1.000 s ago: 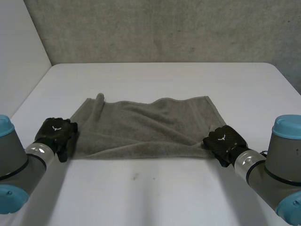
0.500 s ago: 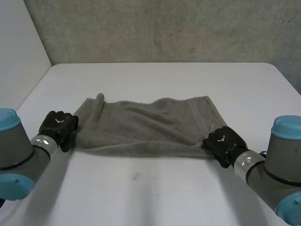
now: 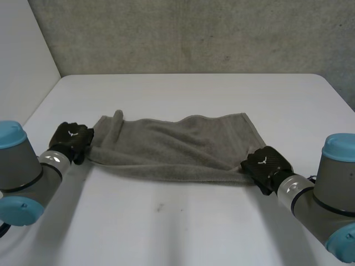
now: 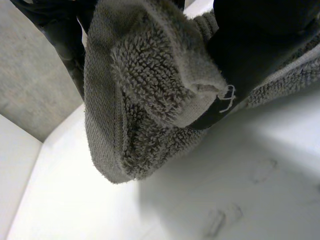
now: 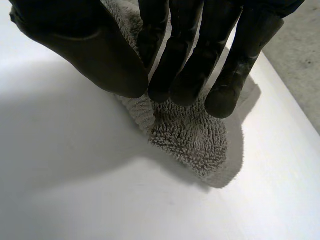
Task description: Fold the towel.
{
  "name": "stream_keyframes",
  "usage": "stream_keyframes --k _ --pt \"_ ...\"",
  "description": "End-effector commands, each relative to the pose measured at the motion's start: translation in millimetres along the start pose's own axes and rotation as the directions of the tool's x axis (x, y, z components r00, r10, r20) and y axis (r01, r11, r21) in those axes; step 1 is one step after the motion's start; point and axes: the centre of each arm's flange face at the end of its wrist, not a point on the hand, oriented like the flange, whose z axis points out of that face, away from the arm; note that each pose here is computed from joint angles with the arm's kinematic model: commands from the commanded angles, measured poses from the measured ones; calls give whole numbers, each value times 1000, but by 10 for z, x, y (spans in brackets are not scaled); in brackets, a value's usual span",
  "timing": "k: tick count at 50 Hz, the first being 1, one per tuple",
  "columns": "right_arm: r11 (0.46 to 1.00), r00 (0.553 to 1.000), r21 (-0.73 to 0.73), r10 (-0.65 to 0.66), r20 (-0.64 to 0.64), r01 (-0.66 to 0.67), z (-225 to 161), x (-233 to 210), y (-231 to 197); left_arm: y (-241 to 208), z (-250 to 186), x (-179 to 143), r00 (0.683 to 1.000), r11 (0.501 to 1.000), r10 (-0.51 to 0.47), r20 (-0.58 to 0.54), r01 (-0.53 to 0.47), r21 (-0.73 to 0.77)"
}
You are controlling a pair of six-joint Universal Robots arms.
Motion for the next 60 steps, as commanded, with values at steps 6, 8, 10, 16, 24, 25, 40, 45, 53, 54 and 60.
stream_keyframes --k 6,8,10,16,24,25,40,45,53,54,60 --pt "997 990 78 -4 -138 15 -348 555 -475 -489 -542 -123 999 994 17 47 -22 110" --pt "995 984 97 9 -176 8 -579 809 -713 -604 -659 -153 998 990 21 58 -29 139" --pt "994 981 113 7 -194 15 -707 915 -854 -871 -902 -254 996 979 19 90 -37 202" --pt "983 964 175 -6 -268 55 -1179 1252 -1363 -1243 -1261 -402 992 957 -14 126 -23 289" --pt "976 953 205 -10 -301 75 -1526 1472 -1719 -1550 -1549 -529 986 937 -130 102 89 337" --pt "976 953 205 -10 -301 75 -1526 1472 -1719 -1547 -1557 -520 985 939 -151 82 117 324" --pt "989 988 135 -34 -150 54 -306 1368 -1499 -1137 -278 -380 974 972 -214 -69 220 86" --pt "910 920 391 26 -390 140 -157 1722 -1904 -1547 -42 -605 979 945 -203 -29 203 255" --pt "757 821 609 179 -541 237 -388 1975 -2212 -2152 -79 -904 933 747 -360 -22 302 592" --pt "761 827 607 179 -533 226 -432 1941 -2191 -2153 -79 -904 932 746 -361 -22 303 593" --pt "825 870 545 153 -469 149 -392 1715 -1954 -1973 -137 -806 908 719 -413 -64 369 588"
